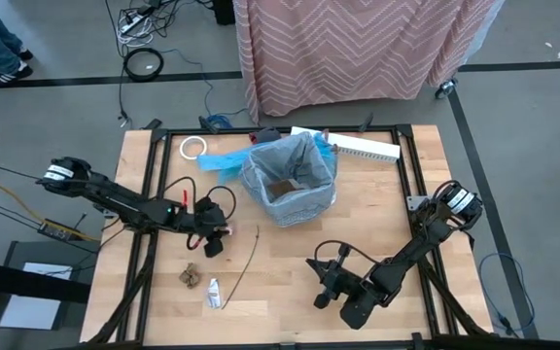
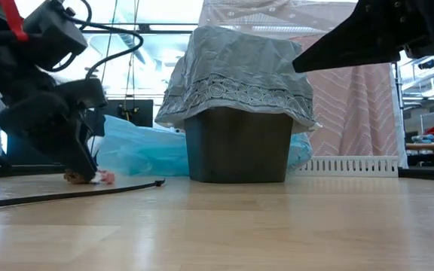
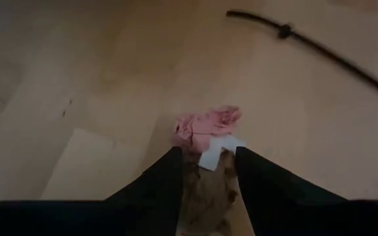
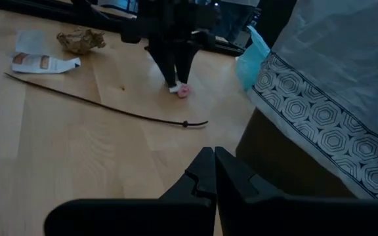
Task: Place trash/remove bag and relplace
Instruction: Put the brown napkin inside the black trash bin
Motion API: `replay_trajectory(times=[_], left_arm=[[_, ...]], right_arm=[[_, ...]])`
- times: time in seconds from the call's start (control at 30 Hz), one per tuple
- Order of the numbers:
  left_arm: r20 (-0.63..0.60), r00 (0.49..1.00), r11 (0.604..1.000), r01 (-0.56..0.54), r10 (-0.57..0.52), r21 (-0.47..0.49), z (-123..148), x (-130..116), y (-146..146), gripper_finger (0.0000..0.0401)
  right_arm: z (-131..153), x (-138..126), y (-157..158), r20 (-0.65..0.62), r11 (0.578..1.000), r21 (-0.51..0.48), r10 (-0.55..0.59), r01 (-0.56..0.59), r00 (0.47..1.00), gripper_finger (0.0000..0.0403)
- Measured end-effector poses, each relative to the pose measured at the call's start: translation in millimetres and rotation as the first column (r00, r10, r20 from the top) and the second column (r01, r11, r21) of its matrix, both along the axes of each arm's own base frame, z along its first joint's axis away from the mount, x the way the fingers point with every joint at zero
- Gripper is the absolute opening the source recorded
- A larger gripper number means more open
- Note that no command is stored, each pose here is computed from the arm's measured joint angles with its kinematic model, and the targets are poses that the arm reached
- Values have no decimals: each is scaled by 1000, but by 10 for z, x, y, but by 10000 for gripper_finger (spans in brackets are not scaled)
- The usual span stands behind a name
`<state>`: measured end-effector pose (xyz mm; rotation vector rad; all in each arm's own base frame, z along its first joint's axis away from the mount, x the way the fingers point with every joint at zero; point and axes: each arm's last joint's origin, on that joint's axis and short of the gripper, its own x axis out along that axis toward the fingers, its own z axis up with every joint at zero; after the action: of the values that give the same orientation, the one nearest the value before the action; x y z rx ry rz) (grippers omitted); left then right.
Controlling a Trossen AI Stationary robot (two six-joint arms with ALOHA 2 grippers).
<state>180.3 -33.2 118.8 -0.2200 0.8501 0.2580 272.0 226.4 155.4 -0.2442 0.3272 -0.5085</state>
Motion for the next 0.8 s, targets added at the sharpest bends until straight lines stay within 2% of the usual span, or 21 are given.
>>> replay_trajectory(times=[0.1,0.2,0.4,0.57,0.67,0.8], left_arm=[[-20,1000,1000,-16,16,18,-49,15,2,148],[-7,999,999,-52,52,8,-68,40,1,126],[5,995,995,-101,101,-5,-44,61,3,16],[30,991,992,-126,127,-32,40,138,-14,7],[64,990,991,-123,127,-60,189,243,-42,5],[75,990,992,-117,121,-51,454,399,-76,4]], right_arm=[[1,1,1,1,1000,1,0,0,1000,0],[1,3,-3,1,1000,0,-1,1,1000,0],[1,18,-21,0,1000,-1,-8,8,1000,0],[1,18,-21,0,1000,-1,-8,8,1000,0],[1,17,-20,0,1000,-1,-8,8,1000,0],[0,17,-21,0,1000,-1,-8,8,1000,0]])
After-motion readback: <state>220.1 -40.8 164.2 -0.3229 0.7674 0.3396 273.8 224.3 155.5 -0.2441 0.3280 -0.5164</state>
